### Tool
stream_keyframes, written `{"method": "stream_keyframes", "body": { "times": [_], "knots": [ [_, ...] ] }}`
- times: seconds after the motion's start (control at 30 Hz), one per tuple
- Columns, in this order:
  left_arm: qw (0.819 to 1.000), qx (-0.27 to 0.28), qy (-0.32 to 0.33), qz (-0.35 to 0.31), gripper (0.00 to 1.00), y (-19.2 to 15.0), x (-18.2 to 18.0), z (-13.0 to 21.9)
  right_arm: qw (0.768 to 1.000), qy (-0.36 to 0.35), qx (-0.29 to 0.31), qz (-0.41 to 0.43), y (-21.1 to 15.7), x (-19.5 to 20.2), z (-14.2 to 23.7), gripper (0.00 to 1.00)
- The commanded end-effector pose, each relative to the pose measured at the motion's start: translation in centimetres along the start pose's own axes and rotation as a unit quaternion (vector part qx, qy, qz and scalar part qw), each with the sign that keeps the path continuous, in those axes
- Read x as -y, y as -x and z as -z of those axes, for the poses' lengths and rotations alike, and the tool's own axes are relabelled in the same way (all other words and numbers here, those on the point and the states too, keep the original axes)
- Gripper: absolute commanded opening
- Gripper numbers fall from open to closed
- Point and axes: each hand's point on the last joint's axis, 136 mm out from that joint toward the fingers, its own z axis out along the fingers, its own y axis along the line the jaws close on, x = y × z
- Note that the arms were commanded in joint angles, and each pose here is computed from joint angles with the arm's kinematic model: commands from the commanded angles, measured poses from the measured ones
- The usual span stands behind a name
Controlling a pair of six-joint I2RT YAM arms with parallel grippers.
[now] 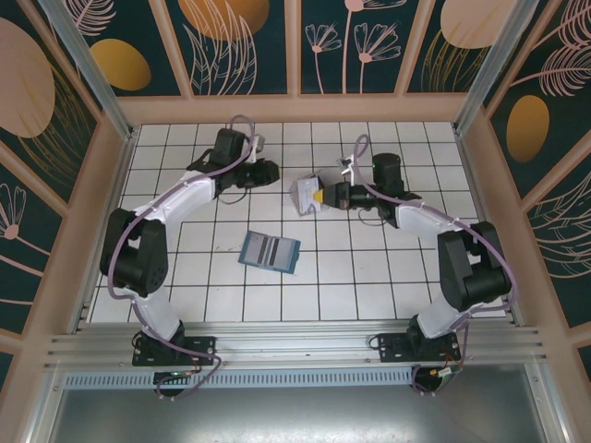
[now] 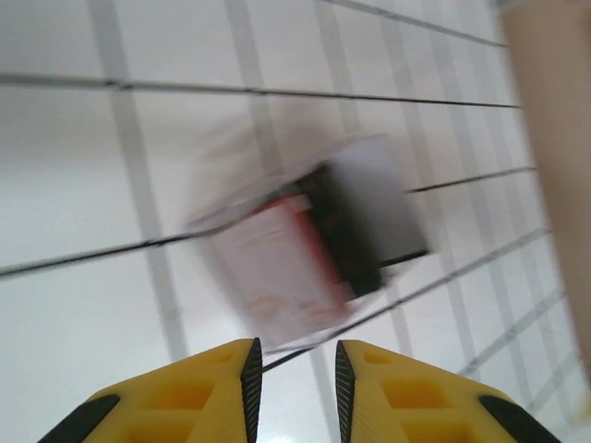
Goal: Put the credit cards into the card holder
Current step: Pick up the credit card from the storage box, then rotate the card holder at the center of the table.
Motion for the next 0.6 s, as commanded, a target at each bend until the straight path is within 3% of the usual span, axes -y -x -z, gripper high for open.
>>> {"method": "stream_keyframes", "body": {
  "times": [0.0, 0.23, 0.43, 0.57],
  "knots": [
    [0.992, 0.024, 0.121, 0.037, 0.30, -2.2, -5.8, 2.2, 0.999, -0.019, 0.002, -0.032, -2.7, -1.0, -2.0, 0.00],
    [0.980, -0.034, 0.178, 0.084, 0.26, -11.2, -11.3, 2.9, 0.989, -0.053, 0.003, -0.141, -9.7, -0.1, -7.4, 0.00],
    [0.980, -0.081, 0.139, 0.120, 0.22, -16.5, -11.9, 2.3, 0.980, -0.076, -0.006, -0.182, -11.3, 2.2, -8.9, 0.00],
    [0.978, -0.077, 0.111, 0.160, 0.18, -18.6, -11.8, 2.1, 0.976, -0.080, 0.000, -0.203, -11.5, 3.4, -9.4, 0.00]
  ]
}}
